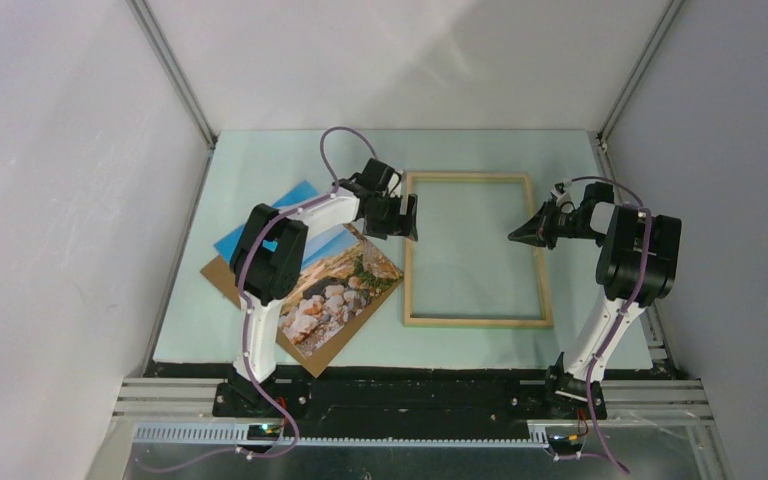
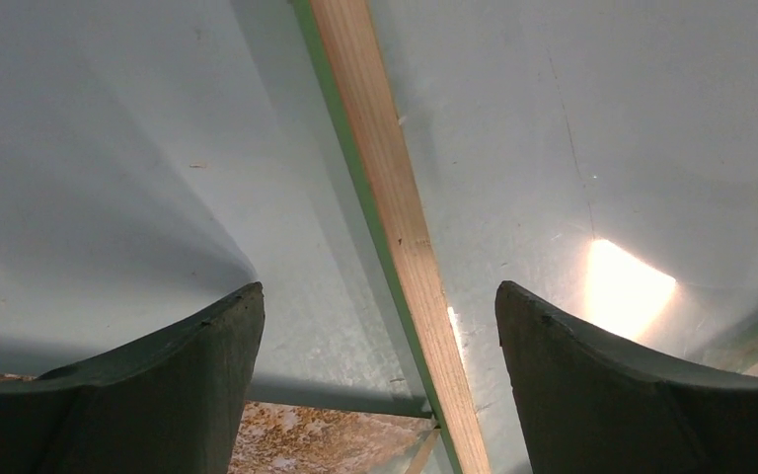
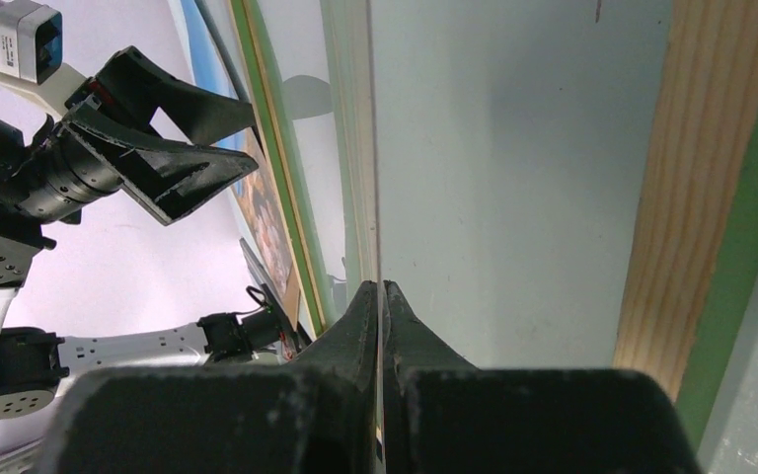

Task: Put the photo into the frame
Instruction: Place the photo frame item in the photo frame.

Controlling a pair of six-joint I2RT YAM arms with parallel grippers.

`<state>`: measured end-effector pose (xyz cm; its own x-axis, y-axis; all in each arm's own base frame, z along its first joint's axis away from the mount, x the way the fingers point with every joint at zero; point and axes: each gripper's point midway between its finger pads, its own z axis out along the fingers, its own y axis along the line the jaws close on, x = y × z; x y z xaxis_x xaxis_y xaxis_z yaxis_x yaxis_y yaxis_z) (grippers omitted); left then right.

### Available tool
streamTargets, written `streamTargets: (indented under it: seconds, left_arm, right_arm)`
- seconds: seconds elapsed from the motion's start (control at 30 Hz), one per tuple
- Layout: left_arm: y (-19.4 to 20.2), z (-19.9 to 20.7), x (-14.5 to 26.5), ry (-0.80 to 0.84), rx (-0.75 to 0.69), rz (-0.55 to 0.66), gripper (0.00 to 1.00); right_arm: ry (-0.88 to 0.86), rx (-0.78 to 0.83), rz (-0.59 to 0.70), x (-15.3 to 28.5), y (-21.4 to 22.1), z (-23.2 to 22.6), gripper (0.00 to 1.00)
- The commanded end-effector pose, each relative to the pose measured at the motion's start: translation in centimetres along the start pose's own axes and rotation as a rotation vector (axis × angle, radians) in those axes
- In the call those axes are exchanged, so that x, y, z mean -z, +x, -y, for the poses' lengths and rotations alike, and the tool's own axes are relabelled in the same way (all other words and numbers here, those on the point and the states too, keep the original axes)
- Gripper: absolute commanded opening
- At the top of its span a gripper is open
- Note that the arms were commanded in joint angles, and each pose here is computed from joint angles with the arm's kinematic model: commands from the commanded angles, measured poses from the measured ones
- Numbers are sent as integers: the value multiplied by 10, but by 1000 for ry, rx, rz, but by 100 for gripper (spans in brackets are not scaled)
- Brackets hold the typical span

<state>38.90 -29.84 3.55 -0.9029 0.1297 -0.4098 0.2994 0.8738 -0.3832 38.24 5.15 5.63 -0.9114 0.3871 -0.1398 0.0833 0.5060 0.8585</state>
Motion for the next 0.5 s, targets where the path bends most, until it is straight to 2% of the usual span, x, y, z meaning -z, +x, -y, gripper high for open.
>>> streamTargets:
  seconds: [0.0,0.47]
  left_arm:
    - [0,11,2,49,3,15,92]
    - [-7,20,11,146,-6,49,96]
  right_arm:
    - [-5,-26,-19,-2,5,-1,0]
    - [7,-41,-40,-2,12,0,0]
